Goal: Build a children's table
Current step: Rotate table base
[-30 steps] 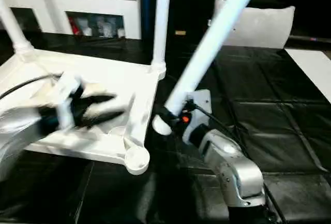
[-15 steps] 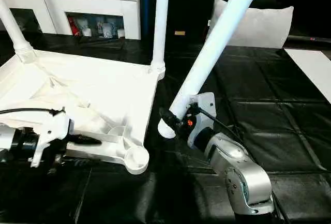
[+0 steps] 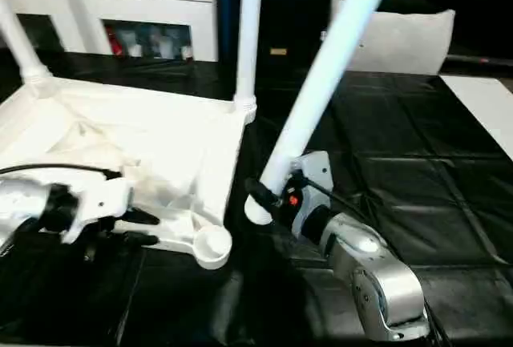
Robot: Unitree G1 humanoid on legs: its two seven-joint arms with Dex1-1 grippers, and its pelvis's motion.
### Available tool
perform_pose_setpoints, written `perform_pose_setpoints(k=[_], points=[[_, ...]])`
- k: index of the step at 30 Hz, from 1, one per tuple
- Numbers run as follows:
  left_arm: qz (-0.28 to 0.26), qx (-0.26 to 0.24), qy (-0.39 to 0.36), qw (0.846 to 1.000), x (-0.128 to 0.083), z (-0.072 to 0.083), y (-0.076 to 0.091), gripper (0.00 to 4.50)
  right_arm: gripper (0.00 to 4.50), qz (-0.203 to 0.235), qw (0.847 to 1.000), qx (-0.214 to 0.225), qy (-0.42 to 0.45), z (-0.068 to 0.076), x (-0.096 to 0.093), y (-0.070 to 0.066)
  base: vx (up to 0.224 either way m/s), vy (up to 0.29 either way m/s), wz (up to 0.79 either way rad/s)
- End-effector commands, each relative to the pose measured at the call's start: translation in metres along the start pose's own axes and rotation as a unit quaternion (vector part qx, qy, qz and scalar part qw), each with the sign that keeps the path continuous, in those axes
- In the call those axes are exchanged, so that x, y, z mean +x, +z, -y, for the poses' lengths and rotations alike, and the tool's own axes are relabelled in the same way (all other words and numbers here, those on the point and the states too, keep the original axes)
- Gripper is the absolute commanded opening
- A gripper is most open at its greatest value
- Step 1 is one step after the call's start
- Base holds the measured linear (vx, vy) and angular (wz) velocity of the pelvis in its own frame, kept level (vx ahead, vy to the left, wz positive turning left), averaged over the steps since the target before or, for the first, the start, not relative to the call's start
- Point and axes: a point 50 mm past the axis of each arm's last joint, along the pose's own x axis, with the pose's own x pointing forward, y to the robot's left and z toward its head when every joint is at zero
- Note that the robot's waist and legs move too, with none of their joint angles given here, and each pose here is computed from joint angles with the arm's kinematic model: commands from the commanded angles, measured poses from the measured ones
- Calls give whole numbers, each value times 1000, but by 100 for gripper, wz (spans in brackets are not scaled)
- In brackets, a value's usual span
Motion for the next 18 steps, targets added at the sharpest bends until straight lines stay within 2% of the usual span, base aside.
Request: perform_pose_setpoints(k=[1,4,7,12,14,18], points=[[-16,5,-22,1000,3,0,-3,81,191,9,1000,-9,1,0,-3,3,0,0,0],[-29,2,-29,999,2,-1,-8,71,191,8,1000,-11,-2,1,-4,3,0,0,0],[-44,11,-8,999,4,-7,-13,37,191,8,1000,-11,-4,1,-5,3,0,0,0],[-26,-6,12,1000,9,-11,-13,13,191,8,1000,-11,-5,1,-5,3,0,0,0],[-17,-48,45,998,16,-17,-13,2,191,5,1000,-7,-9,1,-4,1,0,0,0],[0,-89,68,994,26,-22,-10,0,191,1,1000,-6,-15,3,-4,0,0,0,0]])
